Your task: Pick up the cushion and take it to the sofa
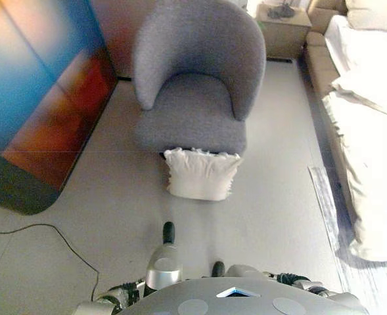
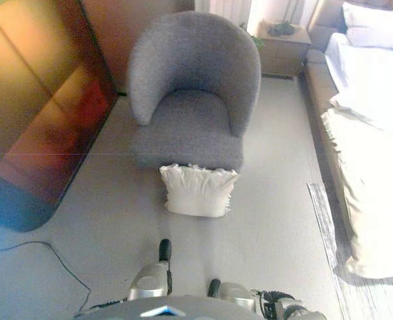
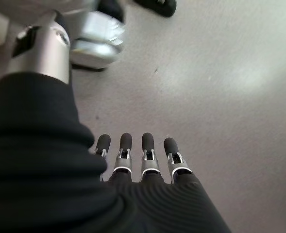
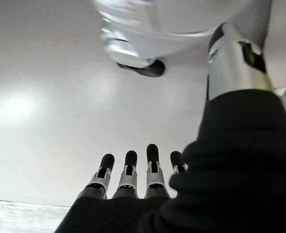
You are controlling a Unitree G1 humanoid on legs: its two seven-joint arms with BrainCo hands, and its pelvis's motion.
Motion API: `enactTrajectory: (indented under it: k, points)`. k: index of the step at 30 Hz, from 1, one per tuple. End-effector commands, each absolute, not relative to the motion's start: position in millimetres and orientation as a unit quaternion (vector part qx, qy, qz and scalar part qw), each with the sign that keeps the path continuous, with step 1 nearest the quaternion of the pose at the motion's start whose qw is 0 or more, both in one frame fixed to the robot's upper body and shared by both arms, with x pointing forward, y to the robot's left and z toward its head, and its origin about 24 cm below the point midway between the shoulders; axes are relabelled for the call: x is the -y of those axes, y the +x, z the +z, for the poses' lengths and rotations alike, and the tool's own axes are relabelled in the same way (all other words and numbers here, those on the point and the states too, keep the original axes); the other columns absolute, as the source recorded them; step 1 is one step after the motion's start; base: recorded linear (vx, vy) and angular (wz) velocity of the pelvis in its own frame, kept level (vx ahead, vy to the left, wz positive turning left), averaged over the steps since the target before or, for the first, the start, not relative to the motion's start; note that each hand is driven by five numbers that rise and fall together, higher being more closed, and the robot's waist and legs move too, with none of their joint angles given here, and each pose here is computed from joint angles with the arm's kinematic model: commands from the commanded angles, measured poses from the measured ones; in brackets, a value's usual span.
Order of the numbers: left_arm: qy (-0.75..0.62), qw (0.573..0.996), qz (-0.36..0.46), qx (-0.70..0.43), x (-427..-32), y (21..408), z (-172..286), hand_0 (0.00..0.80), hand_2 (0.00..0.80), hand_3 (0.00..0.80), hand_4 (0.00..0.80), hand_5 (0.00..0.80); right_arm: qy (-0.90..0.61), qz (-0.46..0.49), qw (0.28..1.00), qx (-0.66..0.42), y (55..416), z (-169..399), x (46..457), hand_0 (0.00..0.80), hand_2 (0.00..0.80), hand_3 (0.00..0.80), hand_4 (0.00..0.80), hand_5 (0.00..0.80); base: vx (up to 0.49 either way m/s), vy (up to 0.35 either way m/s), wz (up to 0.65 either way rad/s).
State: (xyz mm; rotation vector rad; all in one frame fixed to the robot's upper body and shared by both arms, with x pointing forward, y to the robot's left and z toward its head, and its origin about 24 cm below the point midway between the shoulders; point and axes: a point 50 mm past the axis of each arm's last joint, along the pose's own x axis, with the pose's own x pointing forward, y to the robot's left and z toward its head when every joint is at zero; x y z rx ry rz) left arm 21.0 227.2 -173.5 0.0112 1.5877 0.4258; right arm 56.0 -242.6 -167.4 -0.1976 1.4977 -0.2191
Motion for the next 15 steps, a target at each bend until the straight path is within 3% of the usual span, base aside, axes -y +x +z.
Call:
enactTrajectory:
  k: [1,7,15]
  points:
    - [0.004,0.667,0.195,-0.719,-227,6,-174,0.000,0.000,0.000,0.000,0.000,-0.119,-0.104,0.709,-0.687,48,-166,252,0.000,0.000,0.000,0.000,0.000,0.488,0.190,-0.58]
    - [0.002,0.674,0.198,-0.711,-232,17,-172,0.000,0.000,0.000,0.000,0.000,-0.116,-0.095,0.711,-0.687,49,-167,246,0.000,0.000,0.000,0.000,0.000,0.487,0.201,-0.54]
    - [0.043,0.693,0.211,-0.688,-258,47,-163,0.000,0.000,0.000,0.000,0.000,-0.077,-0.094,0.748,-0.652,64,-169,231,0.000,0.000,0.000,0.000,0.000,0.407,0.190,0.10]
